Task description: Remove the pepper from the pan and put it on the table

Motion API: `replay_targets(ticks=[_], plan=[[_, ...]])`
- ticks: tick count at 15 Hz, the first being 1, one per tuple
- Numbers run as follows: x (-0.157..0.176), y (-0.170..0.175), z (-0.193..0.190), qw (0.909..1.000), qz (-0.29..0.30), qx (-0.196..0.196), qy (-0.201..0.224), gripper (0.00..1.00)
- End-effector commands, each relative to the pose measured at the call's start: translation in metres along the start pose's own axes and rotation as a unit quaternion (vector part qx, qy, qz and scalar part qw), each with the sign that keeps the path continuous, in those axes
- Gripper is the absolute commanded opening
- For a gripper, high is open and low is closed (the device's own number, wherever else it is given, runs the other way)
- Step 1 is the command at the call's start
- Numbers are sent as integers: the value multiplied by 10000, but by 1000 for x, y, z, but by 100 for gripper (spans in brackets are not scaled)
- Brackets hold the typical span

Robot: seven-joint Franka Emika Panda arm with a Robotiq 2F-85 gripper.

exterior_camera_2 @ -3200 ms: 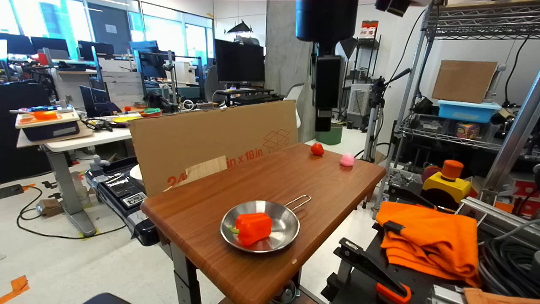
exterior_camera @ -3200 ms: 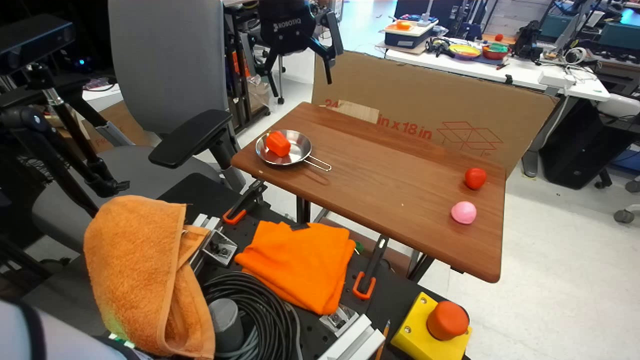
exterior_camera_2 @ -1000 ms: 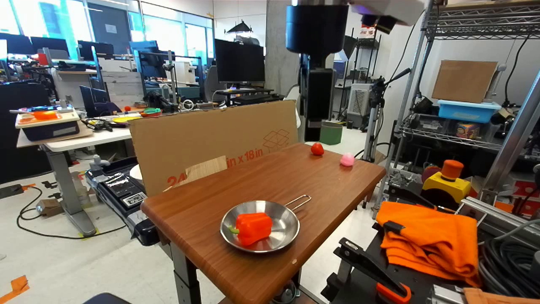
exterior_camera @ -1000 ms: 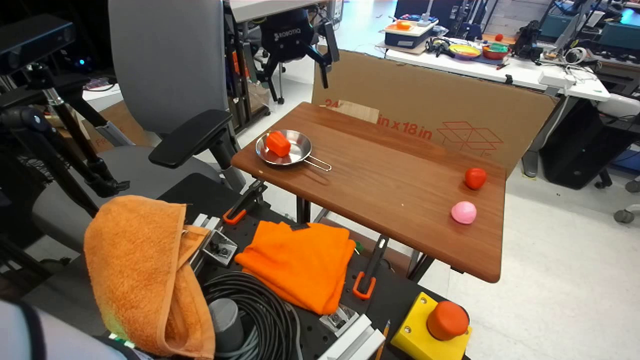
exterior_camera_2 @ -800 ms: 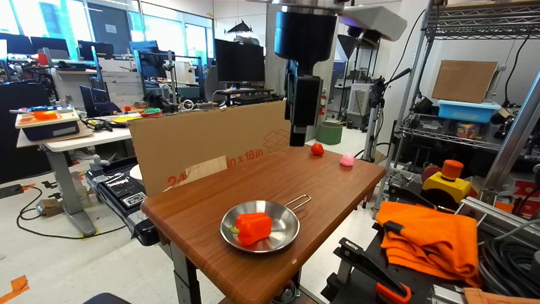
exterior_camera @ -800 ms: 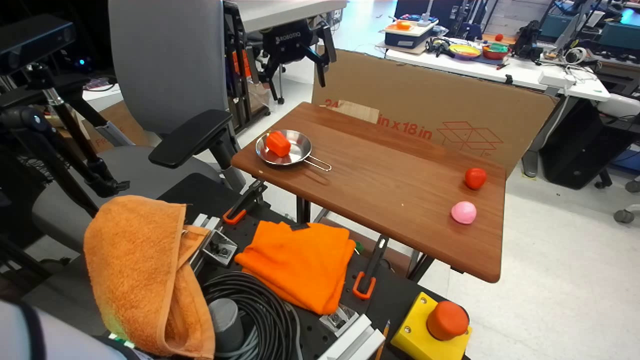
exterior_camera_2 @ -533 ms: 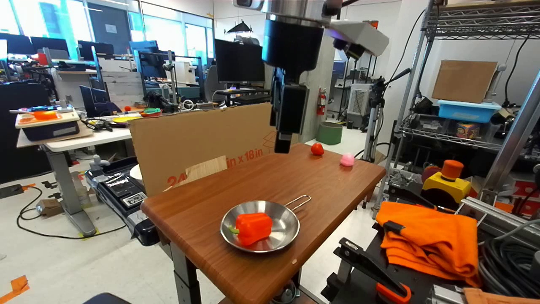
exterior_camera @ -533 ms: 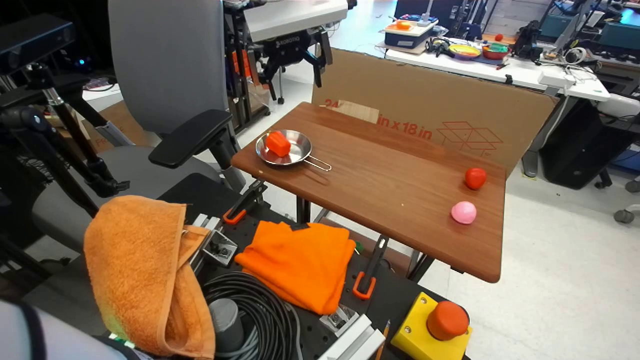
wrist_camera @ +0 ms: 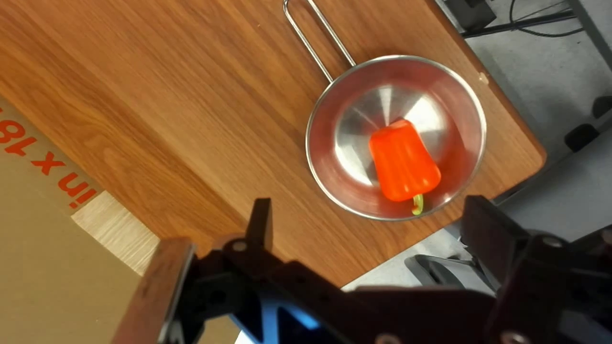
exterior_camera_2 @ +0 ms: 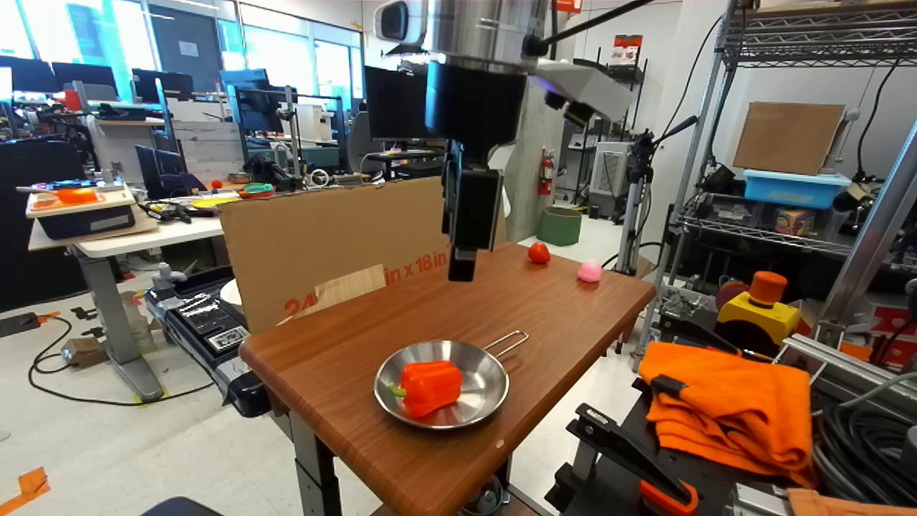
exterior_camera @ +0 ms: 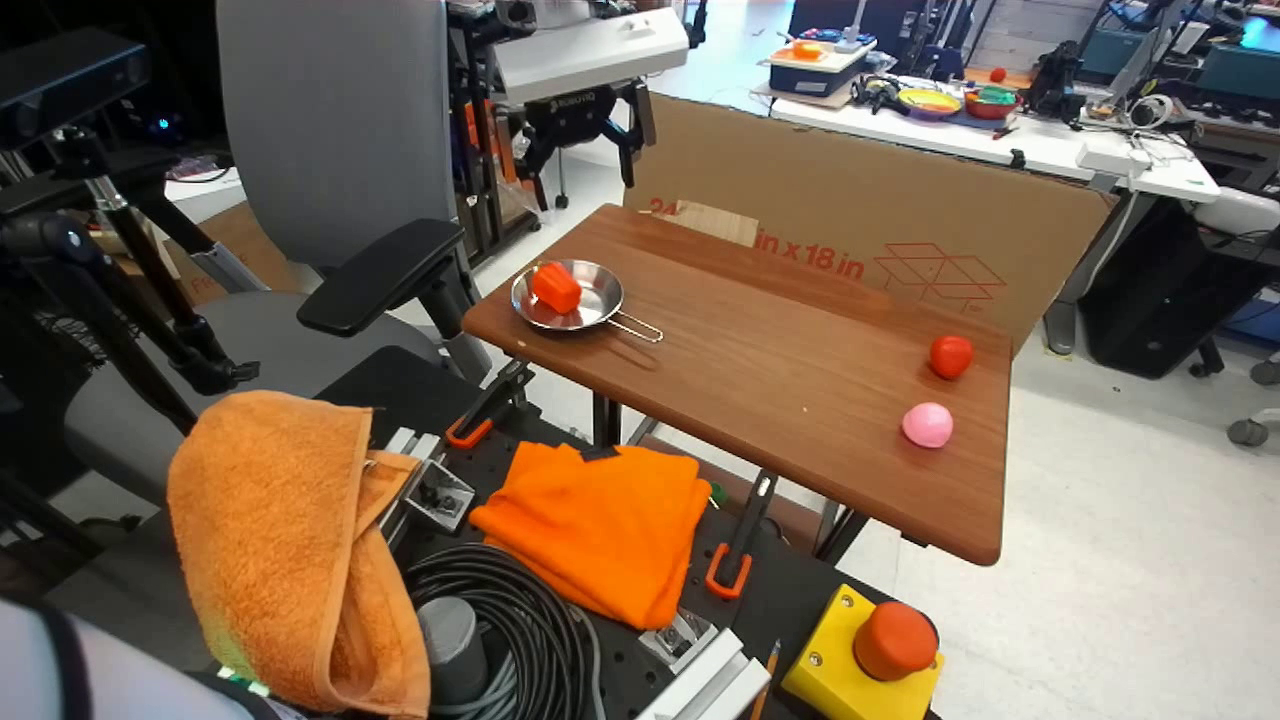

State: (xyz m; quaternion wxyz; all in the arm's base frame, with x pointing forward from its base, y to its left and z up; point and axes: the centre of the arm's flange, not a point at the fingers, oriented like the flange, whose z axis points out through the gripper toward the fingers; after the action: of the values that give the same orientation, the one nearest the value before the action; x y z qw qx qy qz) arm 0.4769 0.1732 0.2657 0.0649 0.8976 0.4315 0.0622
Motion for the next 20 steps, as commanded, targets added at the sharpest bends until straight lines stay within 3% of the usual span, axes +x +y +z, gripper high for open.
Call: replay_targets(ticks=[1, 6, 20], plan=[[11, 3, 10, 9998, -172, 38, 105, 100], [14, 8, 20, 9997, -173, 137, 40, 100], [41, -17, 51, 9936, -932, 596, -215, 100]])
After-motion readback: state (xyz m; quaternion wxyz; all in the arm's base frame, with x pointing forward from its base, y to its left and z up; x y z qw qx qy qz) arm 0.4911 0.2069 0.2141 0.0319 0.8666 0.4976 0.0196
